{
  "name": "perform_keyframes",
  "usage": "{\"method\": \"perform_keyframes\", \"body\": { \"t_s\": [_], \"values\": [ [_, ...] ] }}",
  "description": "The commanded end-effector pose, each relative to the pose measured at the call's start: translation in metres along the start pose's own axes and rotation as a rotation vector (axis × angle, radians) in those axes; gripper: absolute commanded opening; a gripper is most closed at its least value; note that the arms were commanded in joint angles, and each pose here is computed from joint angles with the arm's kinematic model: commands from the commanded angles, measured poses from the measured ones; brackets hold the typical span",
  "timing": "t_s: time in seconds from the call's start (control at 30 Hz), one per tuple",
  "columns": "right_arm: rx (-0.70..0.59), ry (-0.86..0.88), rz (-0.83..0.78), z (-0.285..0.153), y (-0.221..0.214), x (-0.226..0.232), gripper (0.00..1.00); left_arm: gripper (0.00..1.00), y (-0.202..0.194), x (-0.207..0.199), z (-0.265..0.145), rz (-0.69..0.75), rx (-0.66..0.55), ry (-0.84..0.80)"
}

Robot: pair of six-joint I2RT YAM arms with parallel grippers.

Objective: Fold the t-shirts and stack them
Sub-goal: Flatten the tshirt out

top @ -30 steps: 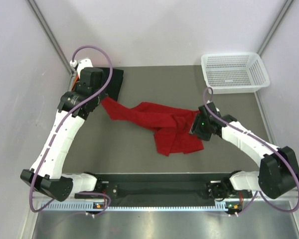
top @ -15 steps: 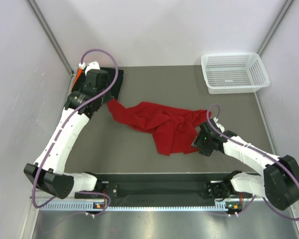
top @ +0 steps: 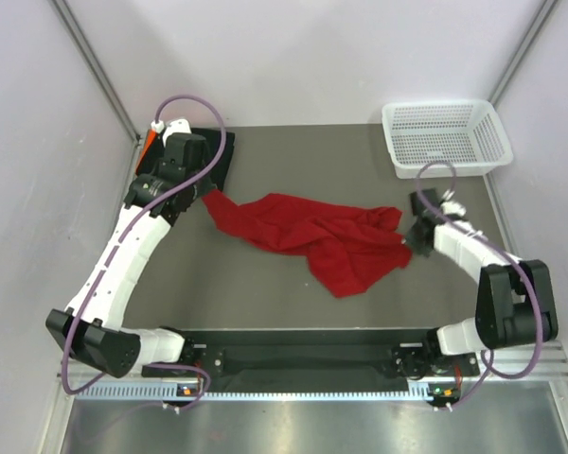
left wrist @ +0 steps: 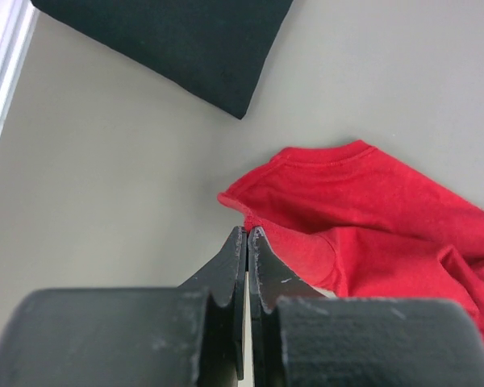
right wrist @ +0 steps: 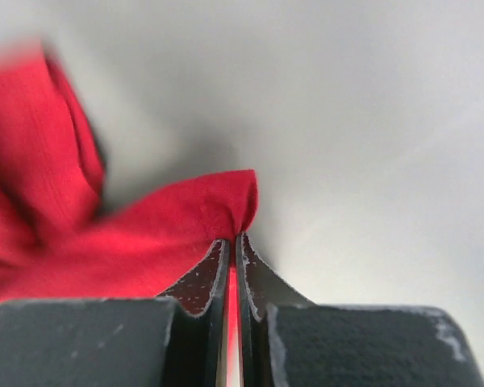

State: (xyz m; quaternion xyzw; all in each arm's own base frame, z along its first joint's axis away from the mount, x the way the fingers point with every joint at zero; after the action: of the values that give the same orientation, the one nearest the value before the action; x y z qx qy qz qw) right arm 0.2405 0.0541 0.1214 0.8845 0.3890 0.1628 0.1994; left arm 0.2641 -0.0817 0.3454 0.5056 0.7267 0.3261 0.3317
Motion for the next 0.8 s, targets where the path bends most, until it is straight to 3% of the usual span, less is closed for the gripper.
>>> {"method": "perform_keyframes", "body": {
  "t_s": [0.0,0.03,0.07,0.1,0.13,0.23,0.53,0.77],
  "values": [
    [-0.111,-0.079,-0.095,-0.012,0.062,-0.006,0.0,0.0,0.005,-0.004,-0.001,-0.009,-0.032,-0.049],
    [-0.076,-0.056,-0.121,-0.017,0.066,-0.002,0.0,0.0,0.004,-0.006,-0.002,-0.017,-0.026,-0.079],
    [-0.079,-0.033,-0.133,-0.027,0.077,0.006,0.06,0.0,0.003,-0.01,-0.003,-0.027,-0.014,-0.134],
    [-0.051,-0.023,-0.148,-0.032,0.074,0.006,0.17,0.0,-0.001,-0.011,-0.001,-0.038,0.002,-0.149],
    [-0.032,0.004,-0.154,-0.037,0.07,0.007,0.35,0.0,-0.003,-0.012,-0.001,-0.04,0.01,-0.164],
    [-0.052,0.112,-0.132,-0.066,0.056,0.008,0.45,0.0,-0.01,-0.013,0.004,-0.036,0.028,-0.172],
    [0.115,0.416,-0.011,-0.105,-0.062,0.022,0.51,0.0,-0.016,-0.016,0.008,-0.038,0.043,-0.214],
    [0.168,0.351,-0.048,-0.093,-0.124,0.024,0.49,0.0,-0.018,-0.015,0.009,-0.039,0.048,-0.22]
  ]
}}
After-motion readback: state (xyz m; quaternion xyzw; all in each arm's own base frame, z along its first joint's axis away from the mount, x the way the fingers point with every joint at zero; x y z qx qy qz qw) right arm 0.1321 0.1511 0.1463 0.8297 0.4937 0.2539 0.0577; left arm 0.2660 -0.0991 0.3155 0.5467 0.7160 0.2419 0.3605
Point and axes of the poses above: each gripper's point midway between its finger pads, its own z axis out along the fingers, its own x axis along the line the jaws close on, y = z × x, the point moved 10 cm from there along -z, back along the fingers, and after that the axes turned 1 degree about -z, right-handed, at the moved point
